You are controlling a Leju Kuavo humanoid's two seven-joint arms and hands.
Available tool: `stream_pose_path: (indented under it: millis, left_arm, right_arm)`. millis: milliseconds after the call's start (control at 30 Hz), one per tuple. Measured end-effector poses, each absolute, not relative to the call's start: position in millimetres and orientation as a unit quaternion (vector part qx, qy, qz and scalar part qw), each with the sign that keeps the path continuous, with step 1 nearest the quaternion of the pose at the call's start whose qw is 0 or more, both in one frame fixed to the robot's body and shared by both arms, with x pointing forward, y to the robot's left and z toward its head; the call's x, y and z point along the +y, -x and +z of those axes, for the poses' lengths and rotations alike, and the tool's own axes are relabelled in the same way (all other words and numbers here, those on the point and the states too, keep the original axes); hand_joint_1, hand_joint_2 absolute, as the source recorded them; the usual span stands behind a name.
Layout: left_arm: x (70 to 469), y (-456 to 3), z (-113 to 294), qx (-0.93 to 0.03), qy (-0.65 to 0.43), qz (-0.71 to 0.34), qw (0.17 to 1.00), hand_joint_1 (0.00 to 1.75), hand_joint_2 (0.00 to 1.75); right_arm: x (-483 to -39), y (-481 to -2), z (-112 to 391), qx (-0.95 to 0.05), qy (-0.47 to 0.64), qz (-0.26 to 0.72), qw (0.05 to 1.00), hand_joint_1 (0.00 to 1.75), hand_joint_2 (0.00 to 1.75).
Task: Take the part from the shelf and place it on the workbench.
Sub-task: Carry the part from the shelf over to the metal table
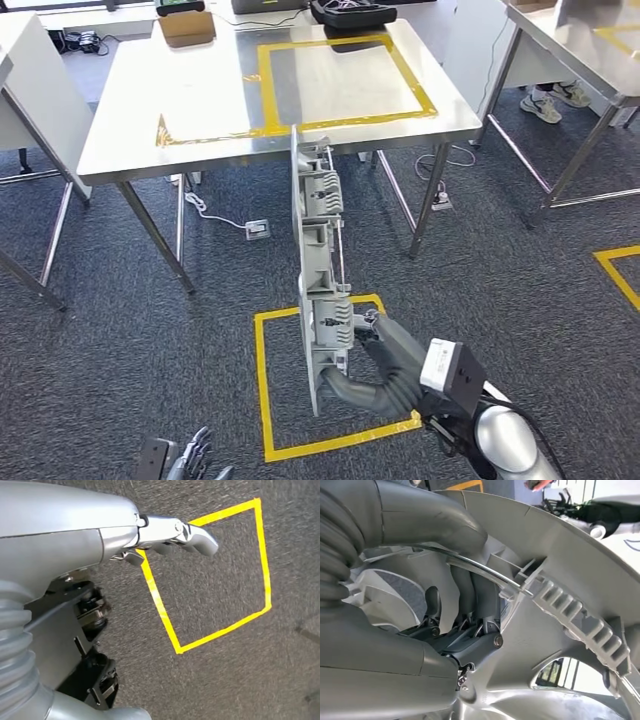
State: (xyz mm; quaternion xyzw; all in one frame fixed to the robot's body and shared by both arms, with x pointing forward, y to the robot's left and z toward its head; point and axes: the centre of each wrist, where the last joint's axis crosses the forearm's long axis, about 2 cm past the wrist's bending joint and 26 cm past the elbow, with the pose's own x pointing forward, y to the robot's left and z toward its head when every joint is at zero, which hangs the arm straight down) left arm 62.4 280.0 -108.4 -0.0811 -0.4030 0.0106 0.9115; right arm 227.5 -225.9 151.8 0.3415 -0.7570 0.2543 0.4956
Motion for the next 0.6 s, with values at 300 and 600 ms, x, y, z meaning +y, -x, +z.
stream_pose_path:
  millis: [300, 600]
  left_arm:
    - [281.0, -63.9, -108.2, -0.393, 0.082, 0.003, 0.916, 0.00, 1.75]
    - [275.3, -68.0, -107.3, -0.402, 0.089, 0.006, 0.911, 0.00, 1.75]
  right_arm:
    - [-229.6, -228.3, 152.0, -0.761, -0.337, 0.249, 0.496, 1.75, 1.75]
    - [-229.6, -235.9, 158.0, -0.764, -0.338, 0.258, 0.485, 1.75, 1.75]
